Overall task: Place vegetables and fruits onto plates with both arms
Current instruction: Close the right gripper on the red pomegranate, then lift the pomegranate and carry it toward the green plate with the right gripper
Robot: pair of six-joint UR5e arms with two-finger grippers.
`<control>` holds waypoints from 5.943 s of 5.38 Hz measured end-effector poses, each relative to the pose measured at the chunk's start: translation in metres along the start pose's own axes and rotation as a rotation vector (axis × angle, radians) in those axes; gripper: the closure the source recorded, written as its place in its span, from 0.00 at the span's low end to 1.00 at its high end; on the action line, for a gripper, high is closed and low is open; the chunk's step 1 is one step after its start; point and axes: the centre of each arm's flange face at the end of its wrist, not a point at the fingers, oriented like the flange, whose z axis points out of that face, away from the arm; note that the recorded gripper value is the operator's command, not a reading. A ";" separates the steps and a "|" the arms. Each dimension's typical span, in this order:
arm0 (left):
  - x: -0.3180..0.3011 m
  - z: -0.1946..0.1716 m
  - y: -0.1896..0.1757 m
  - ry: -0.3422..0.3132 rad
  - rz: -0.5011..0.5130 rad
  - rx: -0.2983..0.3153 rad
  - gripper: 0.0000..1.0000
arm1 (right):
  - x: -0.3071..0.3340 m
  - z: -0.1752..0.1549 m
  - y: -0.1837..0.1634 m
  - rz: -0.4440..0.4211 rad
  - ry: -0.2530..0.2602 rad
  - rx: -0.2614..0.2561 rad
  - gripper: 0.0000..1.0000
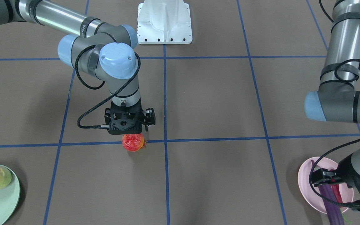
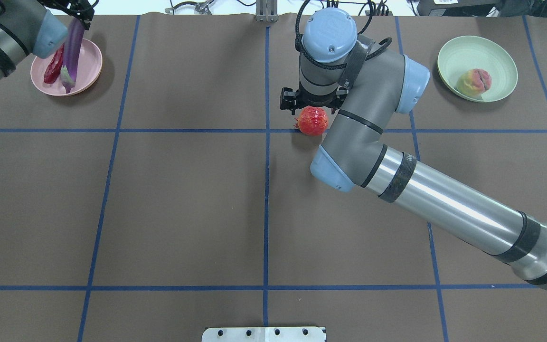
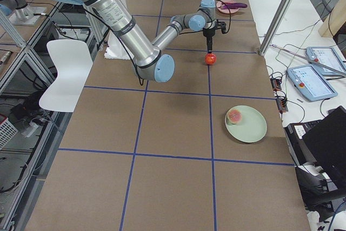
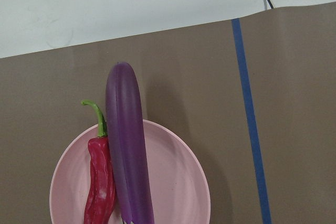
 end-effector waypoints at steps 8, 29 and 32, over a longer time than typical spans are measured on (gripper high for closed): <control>-0.010 0.014 0.008 -0.007 -0.007 -0.018 0.00 | 0.005 0.035 -0.001 -0.052 -0.007 0.055 0.00; 0.097 -0.045 0.055 0.169 -0.112 0.050 0.00 | 0.164 -0.059 -0.095 -0.032 -0.101 0.097 1.00; 0.078 -0.054 0.110 0.193 -0.065 0.087 0.00 | 0.341 -0.067 -0.131 -0.196 -0.049 0.062 1.00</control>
